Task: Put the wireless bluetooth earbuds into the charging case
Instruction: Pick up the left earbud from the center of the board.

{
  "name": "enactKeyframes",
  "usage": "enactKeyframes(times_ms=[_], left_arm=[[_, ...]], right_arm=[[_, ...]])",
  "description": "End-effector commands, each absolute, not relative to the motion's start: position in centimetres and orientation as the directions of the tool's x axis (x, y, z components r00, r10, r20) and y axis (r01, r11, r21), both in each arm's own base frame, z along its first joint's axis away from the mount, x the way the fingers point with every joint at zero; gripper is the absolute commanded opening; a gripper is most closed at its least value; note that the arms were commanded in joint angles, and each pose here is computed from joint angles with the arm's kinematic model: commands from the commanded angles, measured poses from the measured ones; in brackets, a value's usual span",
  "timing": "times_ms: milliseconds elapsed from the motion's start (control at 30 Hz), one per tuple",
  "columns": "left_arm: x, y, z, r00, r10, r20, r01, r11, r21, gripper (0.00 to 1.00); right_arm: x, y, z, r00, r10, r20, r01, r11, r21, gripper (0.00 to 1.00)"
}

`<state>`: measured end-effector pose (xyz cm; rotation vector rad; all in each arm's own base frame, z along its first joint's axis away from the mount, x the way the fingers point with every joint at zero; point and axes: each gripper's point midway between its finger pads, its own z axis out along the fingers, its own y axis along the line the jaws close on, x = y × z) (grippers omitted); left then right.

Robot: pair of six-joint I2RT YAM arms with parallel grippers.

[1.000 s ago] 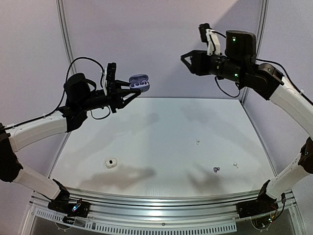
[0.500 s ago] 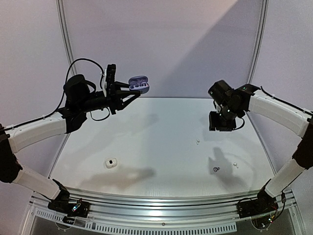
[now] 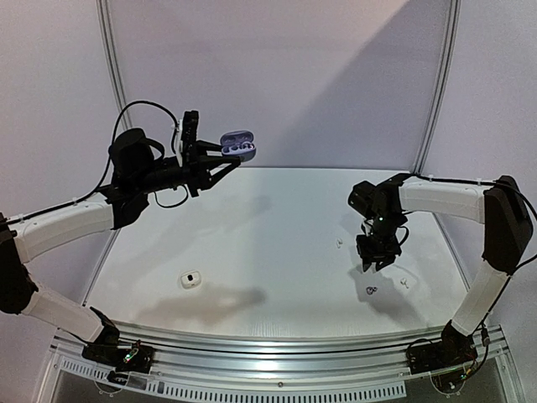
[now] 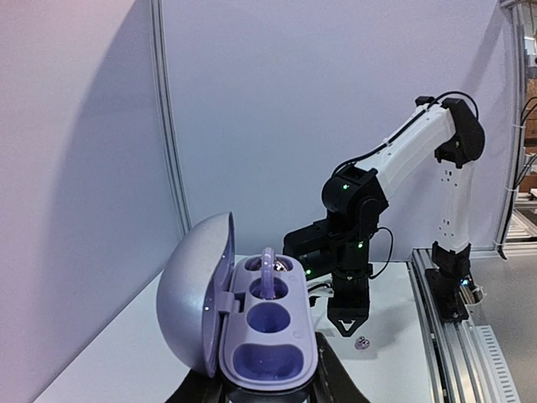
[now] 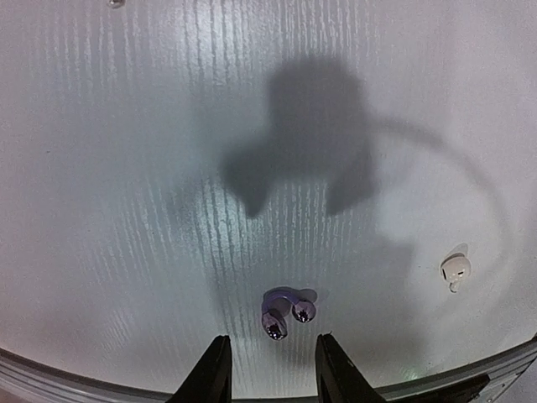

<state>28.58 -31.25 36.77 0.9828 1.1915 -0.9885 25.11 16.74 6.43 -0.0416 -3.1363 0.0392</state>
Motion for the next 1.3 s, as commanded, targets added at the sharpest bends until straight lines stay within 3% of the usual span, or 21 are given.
enactKeyframes(times_ms=[0, 367, 667, 1267], left_arm=[[28.6, -30.6, 37.0, 0.106, -0.085, -0.991, 0.953, 0.293, 0.077, 0.00], [28.8, -30.6, 36.8, 0.098, -0.083, -0.992, 0.953, 0.294, 0.070, 0.00], [28.8, -30.5, 36.9, 0.102, -0.082, -0.991, 0.953, 0.295, 0.073, 0.00], [29.0, -30.5, 36.8, 0.094, -0.078, -0.993, 0.952, 0.297, 0.066, 0.00]], right_arm=[[23.8, 16.2, 4.5, -0.996, 0.025, 0.087, 0.022, 0.999, -0.030, 0.35], [22.6, 15.6, 2.5, -0.991, 0.055, 0.119, 0.050, 0.998, -0.045, 0.32], [23.9, 14.9, 3.1, -0.992, 0.102, 0.073, 0.100, 0.995, -0.028, 0.27], [22.4, 14.8, 1.7, -0.986, 0.097, 0.132, 0.096, 0.995, -0.013, 0.21]])
